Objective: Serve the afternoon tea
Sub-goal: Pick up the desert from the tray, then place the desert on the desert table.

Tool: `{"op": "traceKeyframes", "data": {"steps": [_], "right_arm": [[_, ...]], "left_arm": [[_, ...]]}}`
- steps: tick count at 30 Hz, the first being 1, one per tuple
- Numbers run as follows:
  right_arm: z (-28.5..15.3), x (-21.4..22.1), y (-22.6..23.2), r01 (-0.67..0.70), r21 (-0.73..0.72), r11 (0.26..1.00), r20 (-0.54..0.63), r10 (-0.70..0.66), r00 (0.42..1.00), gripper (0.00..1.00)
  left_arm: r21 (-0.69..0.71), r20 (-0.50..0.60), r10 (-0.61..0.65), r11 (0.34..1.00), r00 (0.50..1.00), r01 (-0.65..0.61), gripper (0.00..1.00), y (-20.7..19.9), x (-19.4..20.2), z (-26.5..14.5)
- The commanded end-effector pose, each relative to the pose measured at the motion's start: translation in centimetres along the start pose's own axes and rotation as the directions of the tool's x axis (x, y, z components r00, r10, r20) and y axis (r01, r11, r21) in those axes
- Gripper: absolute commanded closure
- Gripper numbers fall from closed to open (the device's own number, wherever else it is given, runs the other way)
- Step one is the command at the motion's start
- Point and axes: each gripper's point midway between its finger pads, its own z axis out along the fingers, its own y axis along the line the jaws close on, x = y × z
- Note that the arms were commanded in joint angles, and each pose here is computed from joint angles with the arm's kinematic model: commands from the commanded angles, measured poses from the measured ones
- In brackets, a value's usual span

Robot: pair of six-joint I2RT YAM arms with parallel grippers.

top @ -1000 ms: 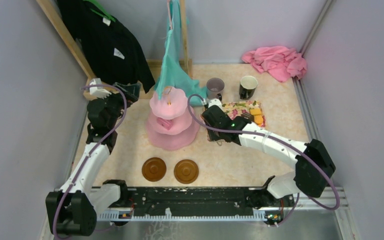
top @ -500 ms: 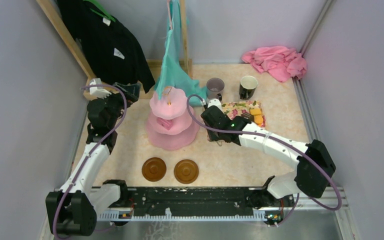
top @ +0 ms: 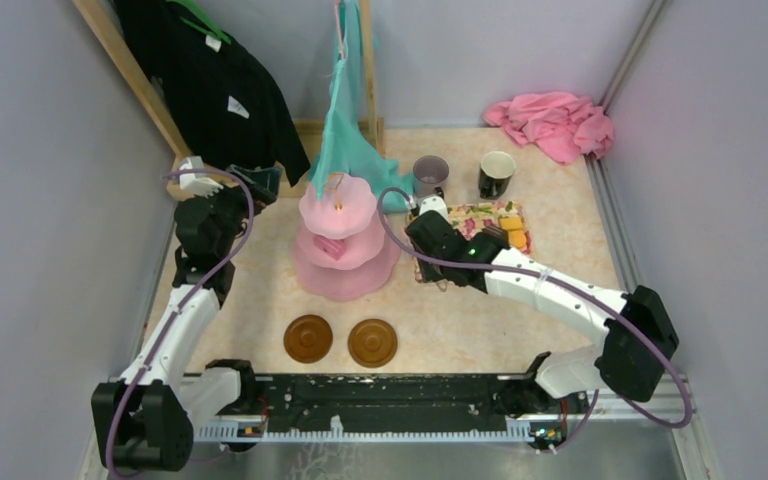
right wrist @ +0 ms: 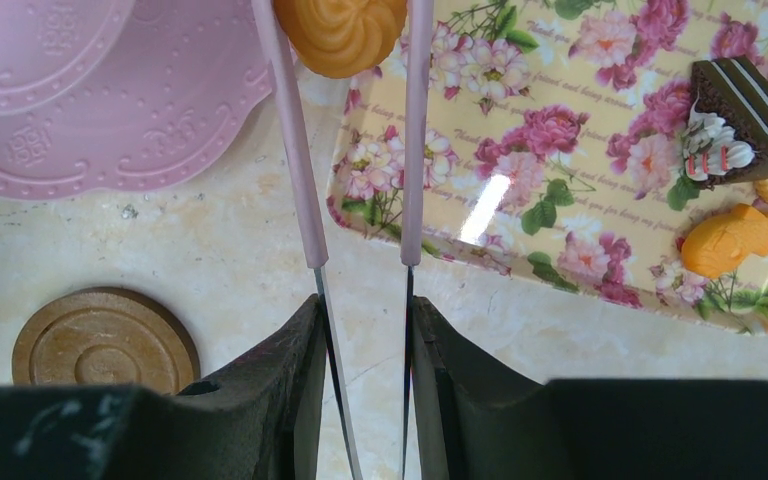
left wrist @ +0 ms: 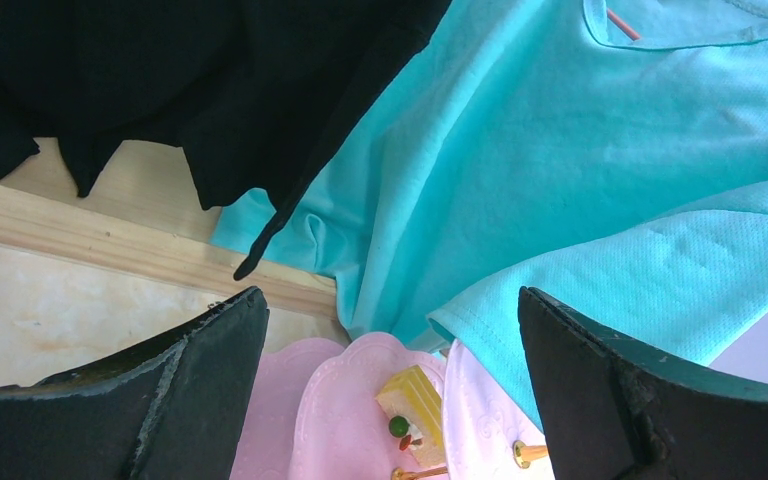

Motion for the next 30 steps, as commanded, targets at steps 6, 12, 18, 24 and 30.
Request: {"op": "traceKeyframes", "data": {"steps": [6,12,18,24,30], "right_arm": [[-4.3,-3.8,-0.4,-0.027,-0.019,0.999,0.136,0.030,0.990,0.84],[-6.4,-5.9,-0.1,-0.015,-0.026,1.000,0.178,0.019,0.984,0.84],[-7.9,-7.9,0.4,0.002,-0.027,1.000,0.208,0.004,0.978,0.84],[-9.6,-10.0,1.2,0.021,-0.022,1.000,0.243,-0.015,0.970,0.85],[-10.6,-11.5,2.5,0.044,-0.036,0.998,0.264,-0.033,0.964,0.85]], "left_arm": [[0.005,0.004,-0.003,1.000,1.000,0.003,0.01,0.1,-0.1,0.3],[0.005,0.001,-0.002,1.000,1.000,0.002,0.01,0.1,0.0,0.4],[0.005,0.000,-0.002,1.000,1.000,0.002,0.01,0.1,0.0,0.4],[0.004,-0.002,-0.002,1.000,1.000,0.002,0.01,0.2,0.1,0.4],[0.005,-0.003,-0.004,1.000,1.000,0.004,0.01,0.1,0.1,0.4]]}}
